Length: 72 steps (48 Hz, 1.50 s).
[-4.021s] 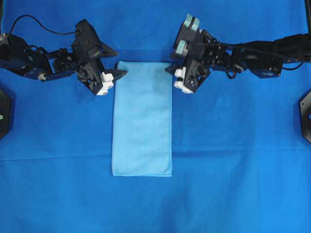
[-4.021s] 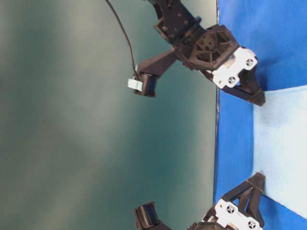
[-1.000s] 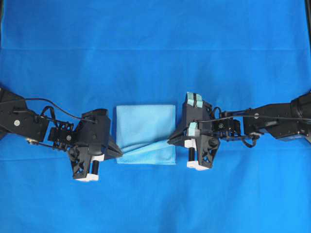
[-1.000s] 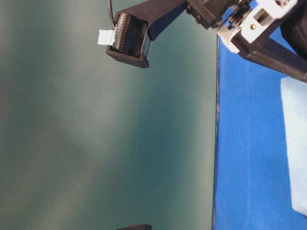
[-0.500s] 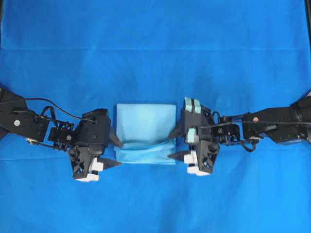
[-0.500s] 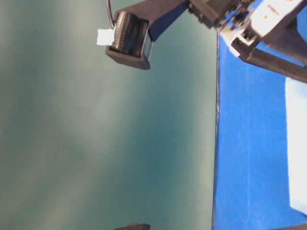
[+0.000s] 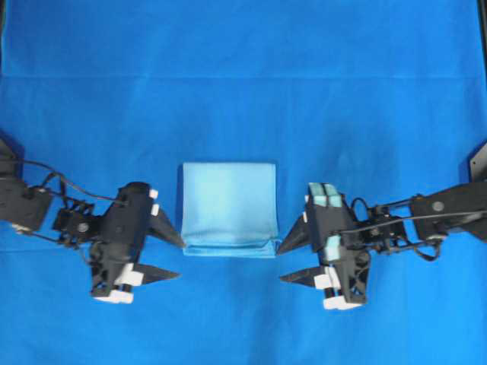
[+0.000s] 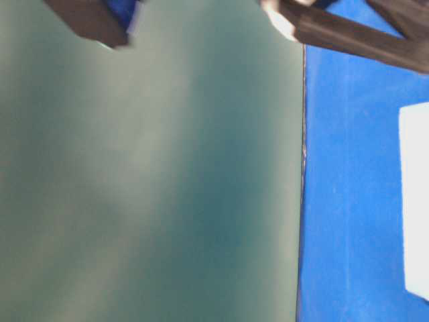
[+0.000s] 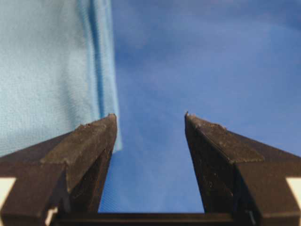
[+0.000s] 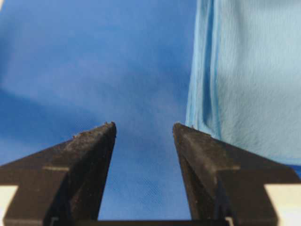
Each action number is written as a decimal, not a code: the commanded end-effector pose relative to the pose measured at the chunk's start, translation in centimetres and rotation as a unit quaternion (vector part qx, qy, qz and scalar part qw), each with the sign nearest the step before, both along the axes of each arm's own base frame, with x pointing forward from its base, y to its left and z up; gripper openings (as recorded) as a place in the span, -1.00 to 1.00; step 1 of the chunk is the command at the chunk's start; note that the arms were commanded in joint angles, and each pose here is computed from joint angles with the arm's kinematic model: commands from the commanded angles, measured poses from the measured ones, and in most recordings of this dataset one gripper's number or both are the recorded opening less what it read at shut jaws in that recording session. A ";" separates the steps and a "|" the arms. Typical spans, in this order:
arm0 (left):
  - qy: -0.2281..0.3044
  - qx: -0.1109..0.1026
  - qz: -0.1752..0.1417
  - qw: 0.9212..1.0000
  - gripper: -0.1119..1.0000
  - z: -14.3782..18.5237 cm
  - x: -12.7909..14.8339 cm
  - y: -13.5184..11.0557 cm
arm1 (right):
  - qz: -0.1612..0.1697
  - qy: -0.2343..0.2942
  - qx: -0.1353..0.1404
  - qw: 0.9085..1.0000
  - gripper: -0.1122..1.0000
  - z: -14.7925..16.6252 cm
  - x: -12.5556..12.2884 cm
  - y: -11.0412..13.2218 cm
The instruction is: Fold a vertical towel.
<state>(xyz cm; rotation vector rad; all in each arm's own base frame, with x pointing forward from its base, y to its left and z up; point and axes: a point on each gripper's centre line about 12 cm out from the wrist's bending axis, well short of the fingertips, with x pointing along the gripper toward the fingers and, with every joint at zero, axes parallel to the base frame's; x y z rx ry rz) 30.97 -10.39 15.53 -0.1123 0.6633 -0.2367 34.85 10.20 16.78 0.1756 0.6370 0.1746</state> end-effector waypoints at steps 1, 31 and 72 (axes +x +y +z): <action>-0.030 -0.011 -0.003 0.999 0.19 2.5 -0.4 -0.1 | 0.001 -0.032 0.007 0.999 0.22 2.2 -0.3 -0.1; -0.168 -0.029 0.013 0.985 0.18 11.1 -7.6 3.9 | -0.017 -0.188 0.004 0.982 0.22 12.0 -5.8 -4.2; -0.238 0.012 0.080 0.968 0.15 8.3 -17.7 9.1 | -0.147 -0.254 -0.040 0.955 0.22 6.3 -19.1 -11.5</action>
